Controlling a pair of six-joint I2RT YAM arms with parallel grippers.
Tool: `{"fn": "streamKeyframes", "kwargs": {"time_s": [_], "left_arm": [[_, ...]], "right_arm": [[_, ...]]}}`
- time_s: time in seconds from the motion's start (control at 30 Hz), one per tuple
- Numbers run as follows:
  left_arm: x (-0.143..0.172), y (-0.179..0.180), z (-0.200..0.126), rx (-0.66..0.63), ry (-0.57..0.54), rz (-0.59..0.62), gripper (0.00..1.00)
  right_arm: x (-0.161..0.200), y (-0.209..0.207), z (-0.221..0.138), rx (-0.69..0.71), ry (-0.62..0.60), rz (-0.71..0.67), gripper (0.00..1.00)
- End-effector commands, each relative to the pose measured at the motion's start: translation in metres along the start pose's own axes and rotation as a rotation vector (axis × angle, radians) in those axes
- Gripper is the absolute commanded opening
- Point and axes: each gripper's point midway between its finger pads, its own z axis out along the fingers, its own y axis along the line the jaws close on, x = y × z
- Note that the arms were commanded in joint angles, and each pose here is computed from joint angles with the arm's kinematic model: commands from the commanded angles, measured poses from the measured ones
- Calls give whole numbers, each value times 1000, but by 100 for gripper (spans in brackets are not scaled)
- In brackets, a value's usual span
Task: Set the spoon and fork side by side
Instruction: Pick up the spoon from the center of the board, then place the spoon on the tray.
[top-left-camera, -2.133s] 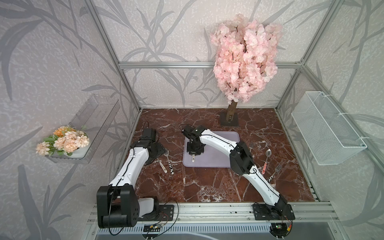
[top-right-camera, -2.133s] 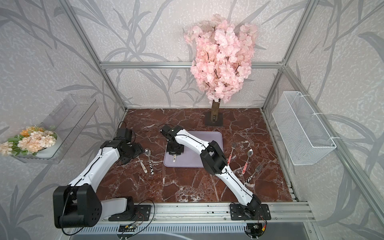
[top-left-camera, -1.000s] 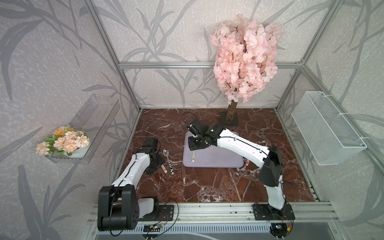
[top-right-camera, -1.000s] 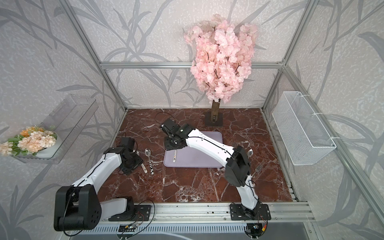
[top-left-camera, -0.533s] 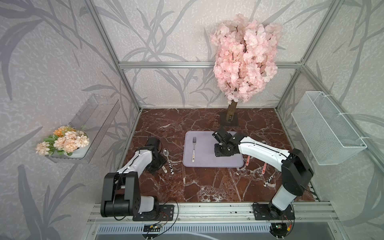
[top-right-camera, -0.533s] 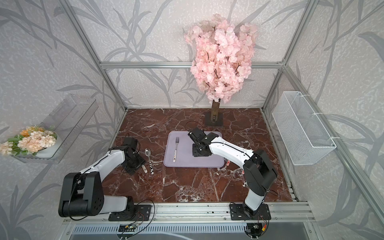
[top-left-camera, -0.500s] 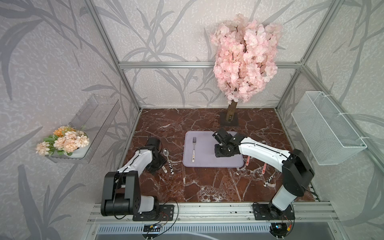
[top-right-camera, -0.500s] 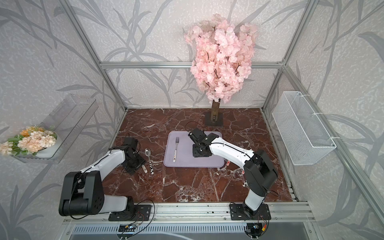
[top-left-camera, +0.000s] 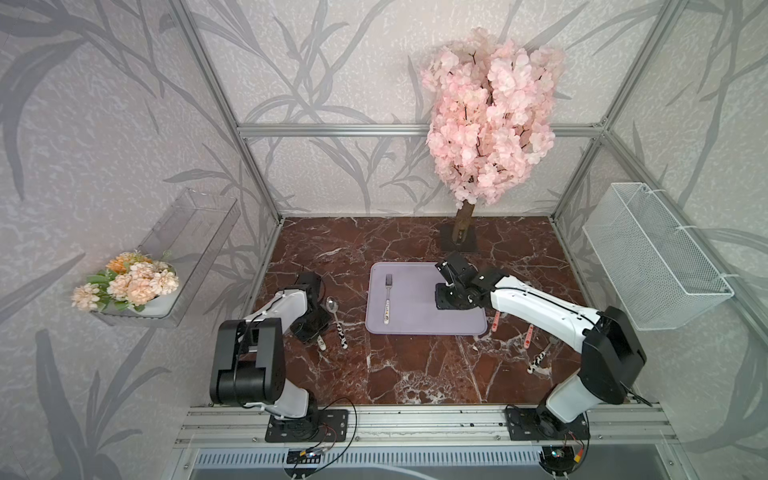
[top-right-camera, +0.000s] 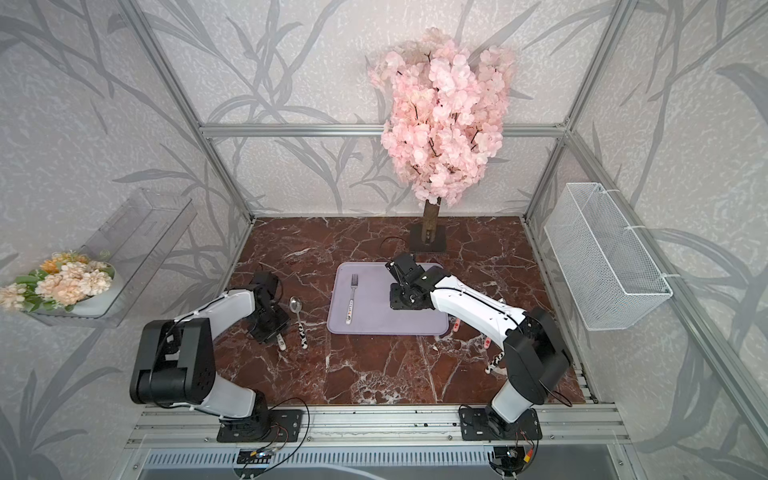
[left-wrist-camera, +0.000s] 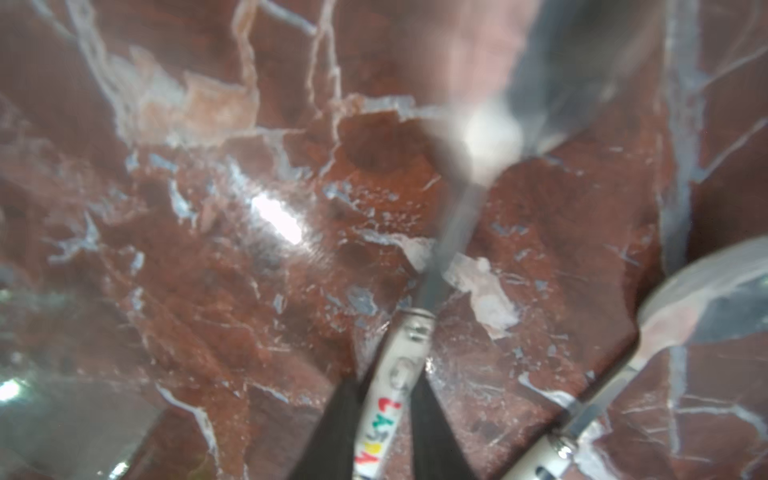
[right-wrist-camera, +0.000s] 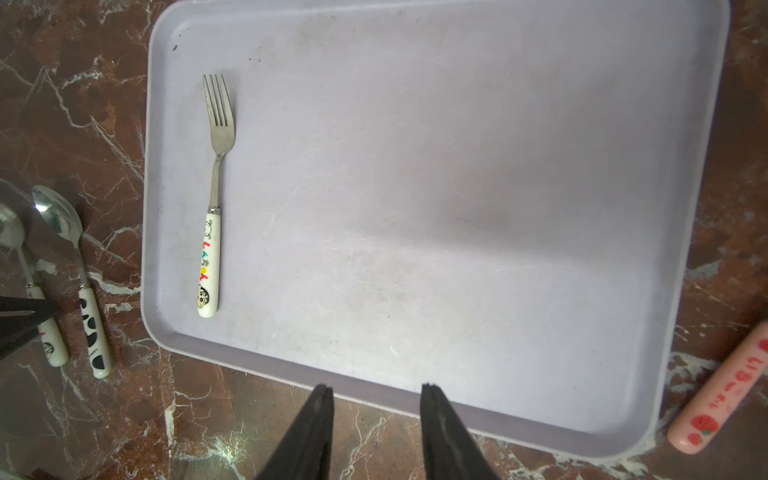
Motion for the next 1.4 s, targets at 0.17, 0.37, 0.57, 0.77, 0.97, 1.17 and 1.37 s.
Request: {"fn": "streamKeyframes", "kwargs": {"time_s": [0.17,0.37,0.57,0.77,0.97,1.17,1.37], "left_arm": [[5,9,9,-29,4,44,2],[-21,3,-32,27,-170,55,0],[-22,-47,-91,248,-267,154,0],[28,-150,-127,279,-245,474,0],[72,-219,-118,252,-177,672,0],[110,-238,-76,187,-80,791,0],[135,-243,-45,151,-35,815,0]], "right_arm": [[0,-4,-1,-10,-6,13,39],[0,-7,0,-6,-7,18,39],[-4,-23,1,53,-14,32,39],[-15,-75,-2,119,-9,139,38],[-14,-114,-7,148,-27,206,38],[-20,-133,-15,152,-56,249,38],[-20,-135,-14,142,-50,255,37]]}}
